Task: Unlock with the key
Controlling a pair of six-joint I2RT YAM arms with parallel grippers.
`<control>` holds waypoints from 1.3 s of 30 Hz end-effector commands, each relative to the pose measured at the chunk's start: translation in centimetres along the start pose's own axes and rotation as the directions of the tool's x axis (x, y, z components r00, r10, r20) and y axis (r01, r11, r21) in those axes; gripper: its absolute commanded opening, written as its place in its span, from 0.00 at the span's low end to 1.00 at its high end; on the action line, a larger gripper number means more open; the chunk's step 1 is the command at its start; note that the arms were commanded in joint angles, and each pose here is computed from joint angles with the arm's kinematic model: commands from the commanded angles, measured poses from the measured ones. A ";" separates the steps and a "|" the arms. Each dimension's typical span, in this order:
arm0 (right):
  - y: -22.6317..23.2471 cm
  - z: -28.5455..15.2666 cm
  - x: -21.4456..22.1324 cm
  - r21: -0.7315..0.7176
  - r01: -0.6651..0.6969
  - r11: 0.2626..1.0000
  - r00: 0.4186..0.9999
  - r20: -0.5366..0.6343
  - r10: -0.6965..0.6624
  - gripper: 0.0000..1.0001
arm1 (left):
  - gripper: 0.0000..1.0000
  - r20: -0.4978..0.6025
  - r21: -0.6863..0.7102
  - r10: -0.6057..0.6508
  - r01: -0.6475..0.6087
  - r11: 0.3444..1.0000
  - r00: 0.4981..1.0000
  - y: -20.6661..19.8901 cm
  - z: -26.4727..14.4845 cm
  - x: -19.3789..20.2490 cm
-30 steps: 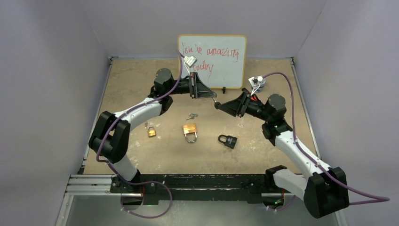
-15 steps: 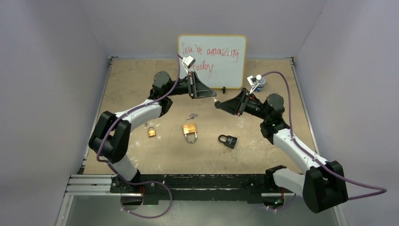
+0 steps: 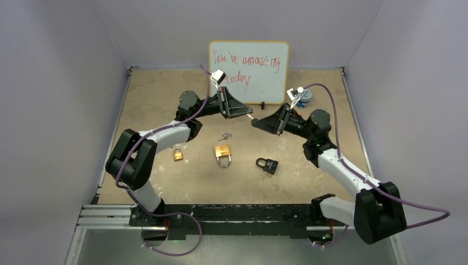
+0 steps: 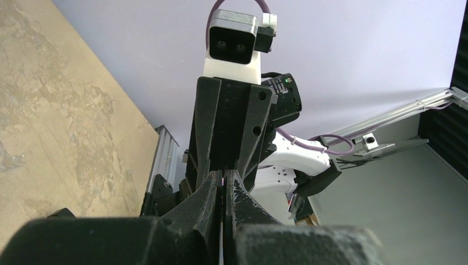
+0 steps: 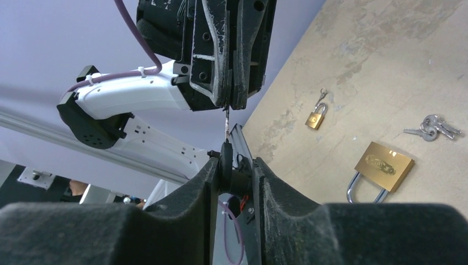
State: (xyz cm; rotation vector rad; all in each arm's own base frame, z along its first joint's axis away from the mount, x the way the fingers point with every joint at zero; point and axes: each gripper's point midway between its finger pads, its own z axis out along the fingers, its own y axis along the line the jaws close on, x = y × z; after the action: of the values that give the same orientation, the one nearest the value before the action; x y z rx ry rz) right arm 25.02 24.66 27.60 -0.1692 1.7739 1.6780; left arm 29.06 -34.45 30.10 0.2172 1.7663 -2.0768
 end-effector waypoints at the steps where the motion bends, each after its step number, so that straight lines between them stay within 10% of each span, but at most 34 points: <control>1: 2.5 0.5 -0.7 -0.091 0.035 0.995 0.999 -0.010 -0.036 0.27 | 0.00 0.042 0.050 0.045 -0.047 0.998 0.998 -1.5 0.1 -0.5; 9: 3.0 0.6 -1.1 -0.105 0.043 0.994 0.999 0.012 -0.042 0.00 | 0.00 0.059 0.036 0.056 -0.058 0.998 0.997 -1.5 -0.1 -0.6; 13: 1.5 0.4 -0.6 -0.039 0.068 0.997 0.997 0.023 -0.068 0.00 | 0.52 0.101 -0.088 0.069 -0.060 0.994 0.993 0.1 -0.7 -1.5; 17: 0.0 -0.4 -2.2 0.133 0.130 0.982 0.984 0.105 -0.144 0.00 | 0.74 0.281 -0.520 0.084 0.078 0.850 0.956 6.4 -5.6 -4.2; 21: -0.9 -1.6 -2.9 0.271 0.188 0.944 0.965 0.129 -0.229 0.00 | 0.77 0.306 -0.752 0.109 0.169 0.638 0.946 10.9 -10.4 -3.0; 32: -4.6 -4.6 -3.0 0.494 0.104 0.863 0.953 0.199 -0.229 0.00 | 0.73 0.101 -0.701 -0.183 0.200 0.685 0.978 15.1 -3.5 7.3; 39: -11.7 -10.7 -1.5 0.804 -0.126 0.581 0.946 0.273 -0.173 0.00 | 0.81 0.293 -0.781 -0.451 0.483 0.396 0.843 19.0 -1.9 12.4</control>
State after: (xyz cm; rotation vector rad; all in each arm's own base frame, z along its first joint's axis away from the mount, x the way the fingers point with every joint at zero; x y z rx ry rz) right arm 28.44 16.89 23.07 0.2433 1.9266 0.9379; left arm 25.47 -34.91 7.59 -0.4577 2.7416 -1.2182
